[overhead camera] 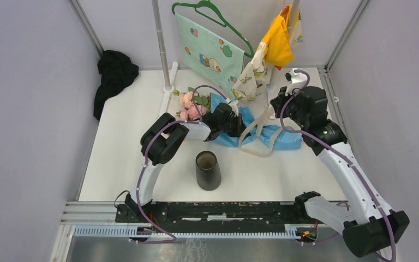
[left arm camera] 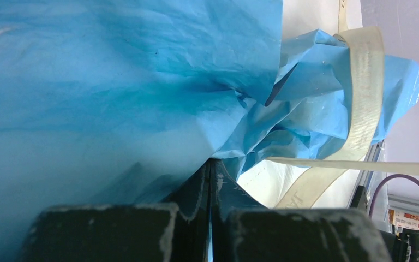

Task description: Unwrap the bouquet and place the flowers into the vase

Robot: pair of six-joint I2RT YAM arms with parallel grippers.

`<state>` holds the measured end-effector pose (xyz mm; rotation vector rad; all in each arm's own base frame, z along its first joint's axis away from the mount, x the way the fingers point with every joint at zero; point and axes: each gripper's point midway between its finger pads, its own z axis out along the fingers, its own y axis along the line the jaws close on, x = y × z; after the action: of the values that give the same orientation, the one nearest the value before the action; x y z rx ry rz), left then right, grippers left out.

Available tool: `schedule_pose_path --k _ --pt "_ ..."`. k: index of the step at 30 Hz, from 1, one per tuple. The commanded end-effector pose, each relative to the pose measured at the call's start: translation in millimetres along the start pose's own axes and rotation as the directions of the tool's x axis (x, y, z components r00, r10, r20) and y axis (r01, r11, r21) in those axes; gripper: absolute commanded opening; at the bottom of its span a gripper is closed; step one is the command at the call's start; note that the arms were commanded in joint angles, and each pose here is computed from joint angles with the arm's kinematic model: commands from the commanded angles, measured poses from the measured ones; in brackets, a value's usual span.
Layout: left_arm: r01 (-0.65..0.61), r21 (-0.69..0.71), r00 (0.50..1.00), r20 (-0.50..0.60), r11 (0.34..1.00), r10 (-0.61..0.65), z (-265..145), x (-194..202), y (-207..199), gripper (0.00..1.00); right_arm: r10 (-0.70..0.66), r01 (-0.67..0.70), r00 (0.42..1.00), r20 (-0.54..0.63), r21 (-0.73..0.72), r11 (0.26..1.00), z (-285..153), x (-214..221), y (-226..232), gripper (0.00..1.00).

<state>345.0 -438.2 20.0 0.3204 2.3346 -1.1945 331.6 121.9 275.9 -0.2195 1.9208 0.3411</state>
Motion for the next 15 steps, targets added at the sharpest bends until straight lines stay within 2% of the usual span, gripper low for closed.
schedule_pose_path --k 1,8,15 --pt "0.050 -0.121 0.995 -0.082 0.991 -0.060 4.8 33.9 39.5 0.02 0.000 0.003 0.984 0.176 -0.014 1.000 -32.3 -68.1 8.8 0.00" --pt "0.050 -0.124 0.995 -0.083 0.991 -0.061 5.5 34.8 40.8 0.02 -0.010 -0.011 0.934 0.358 0.057 0.998 -75.3 -144.6 3.2 0.00" --pt "0.049 -0.126 0.995 -0.084 0.991 -0.060 5.5 35.6 41.8 0.02 -0.020 -0.020 0.831 0.556 0.066 0.998 -127.6 -239.2 10.4 0.00"
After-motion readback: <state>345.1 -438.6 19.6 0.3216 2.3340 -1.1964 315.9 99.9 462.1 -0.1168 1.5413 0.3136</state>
